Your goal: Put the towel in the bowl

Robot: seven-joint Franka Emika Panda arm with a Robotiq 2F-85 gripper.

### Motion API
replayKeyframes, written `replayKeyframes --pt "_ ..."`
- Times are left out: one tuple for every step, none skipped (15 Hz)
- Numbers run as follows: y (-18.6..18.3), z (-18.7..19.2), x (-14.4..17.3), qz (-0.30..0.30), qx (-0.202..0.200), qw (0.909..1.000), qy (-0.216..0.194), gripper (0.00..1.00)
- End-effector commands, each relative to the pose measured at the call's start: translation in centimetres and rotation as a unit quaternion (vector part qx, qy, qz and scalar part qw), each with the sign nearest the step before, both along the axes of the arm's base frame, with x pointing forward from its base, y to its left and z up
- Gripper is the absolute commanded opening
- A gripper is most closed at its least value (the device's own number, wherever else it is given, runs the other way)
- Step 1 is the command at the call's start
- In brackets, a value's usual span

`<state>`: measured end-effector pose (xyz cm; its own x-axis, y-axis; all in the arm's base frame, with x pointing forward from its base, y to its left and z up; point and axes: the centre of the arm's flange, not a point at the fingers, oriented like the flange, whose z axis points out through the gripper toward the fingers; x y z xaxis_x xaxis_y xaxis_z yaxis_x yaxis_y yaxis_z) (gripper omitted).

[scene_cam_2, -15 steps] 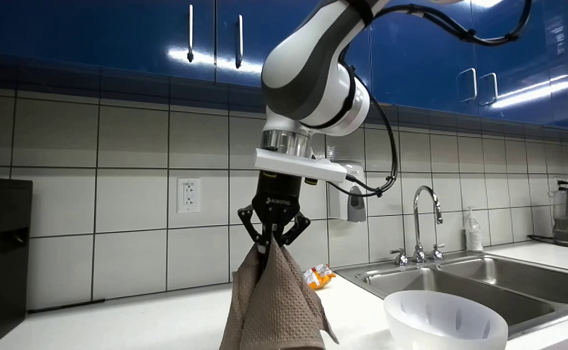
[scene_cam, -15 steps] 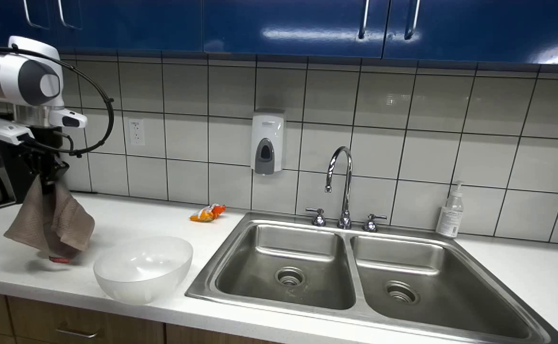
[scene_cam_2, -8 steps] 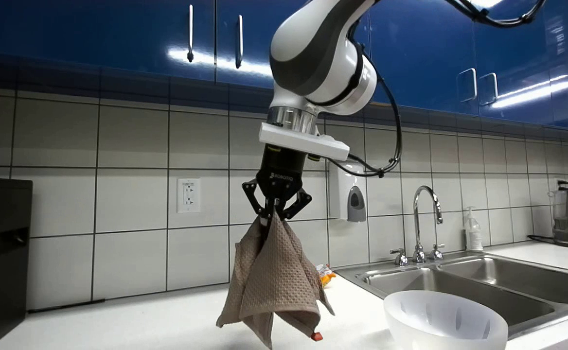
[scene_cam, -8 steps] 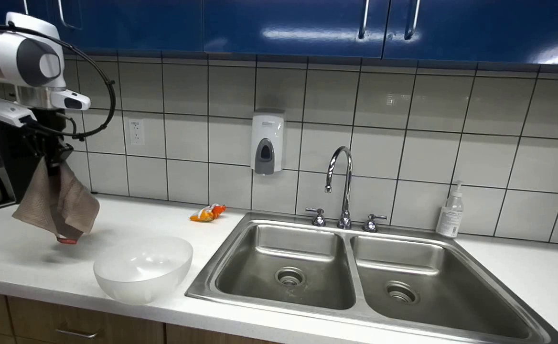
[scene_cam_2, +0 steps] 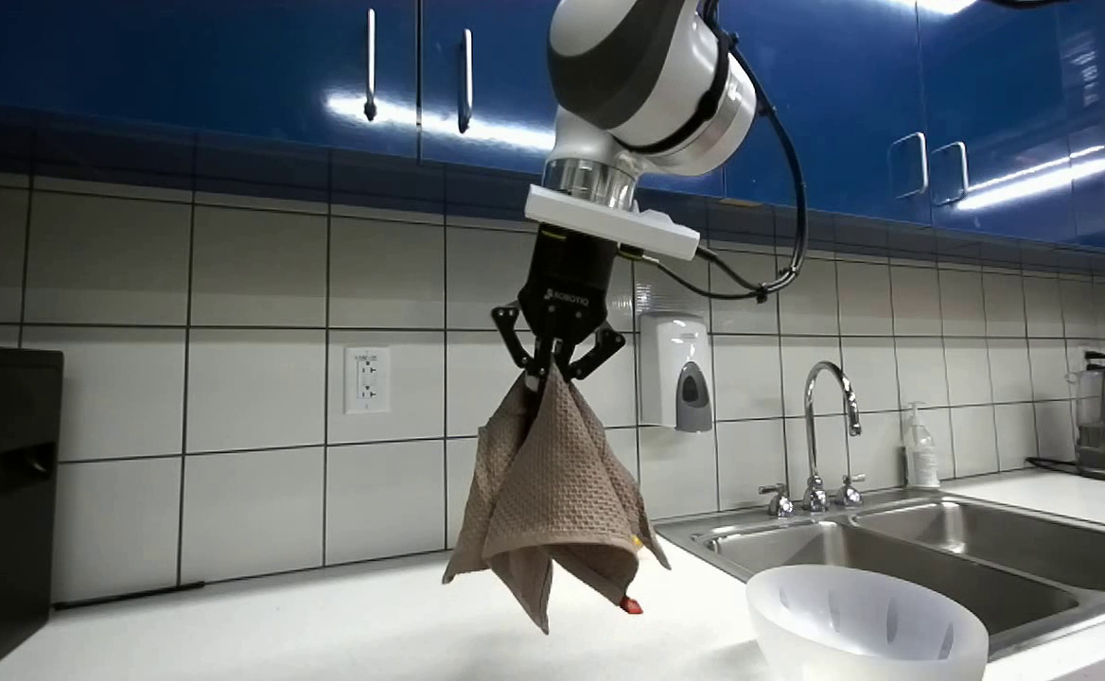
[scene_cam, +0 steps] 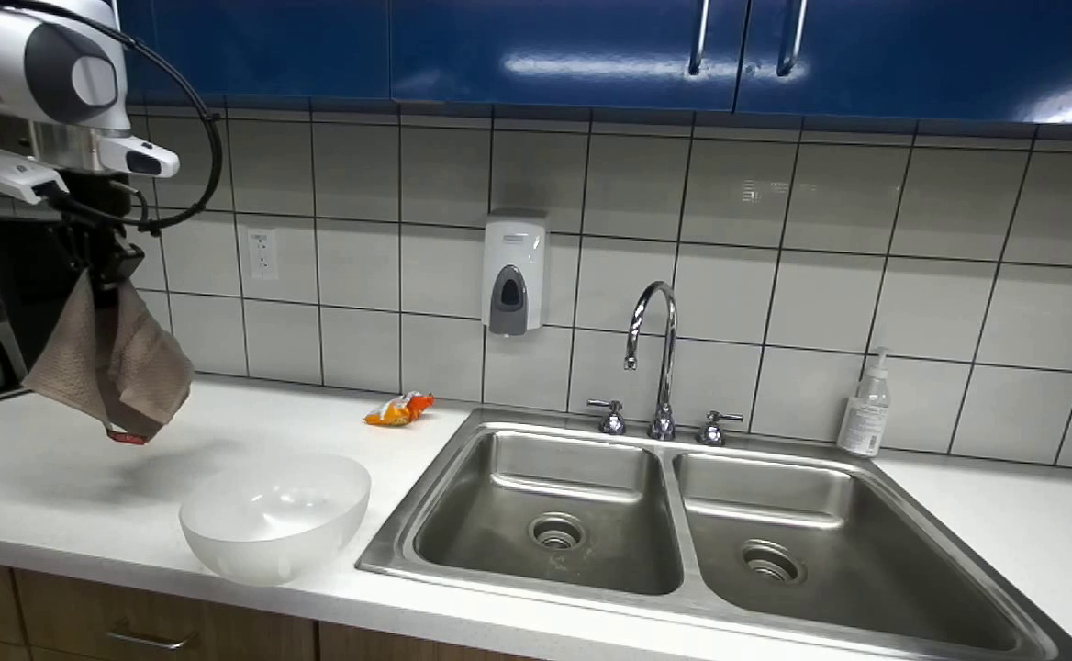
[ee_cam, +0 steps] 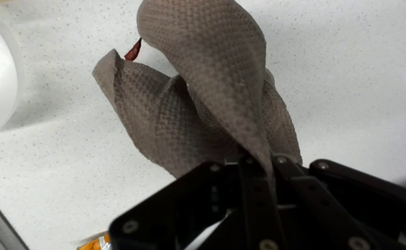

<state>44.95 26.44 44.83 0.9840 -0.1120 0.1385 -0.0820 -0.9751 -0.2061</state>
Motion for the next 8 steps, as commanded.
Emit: replayKeyframes --pt "-2.0 1.6 -0.7 -0.012 -0.004 0.9999 0.004 0.01" --pt "-2.5 1.8 -0.6 -0.018 -0.006 0.9998 0.005 0.01" --pt "-3.0 1.9 -0.6 -0.022 -0.007 0.9997 0.007 0.01" --pt "-3.6 2.1 -0.7 -0.026 -0.008 0.9996 0.008 0.01" --pt "-4.1 2.3 -0.8 -0.03 -0.009 0.9995 0.008 0.01" --pt "-4.8 2.4 -0.9 -0.034 -0.008 0.9994 0.007 0.01" --pt "-5.4 2.6 -1.0 -0.038 -0.008 0.9992 0.006 0.01" --pt "-5.9 2.7 -1.1 -0.043 -0.008 0.999 0.005 0.01"
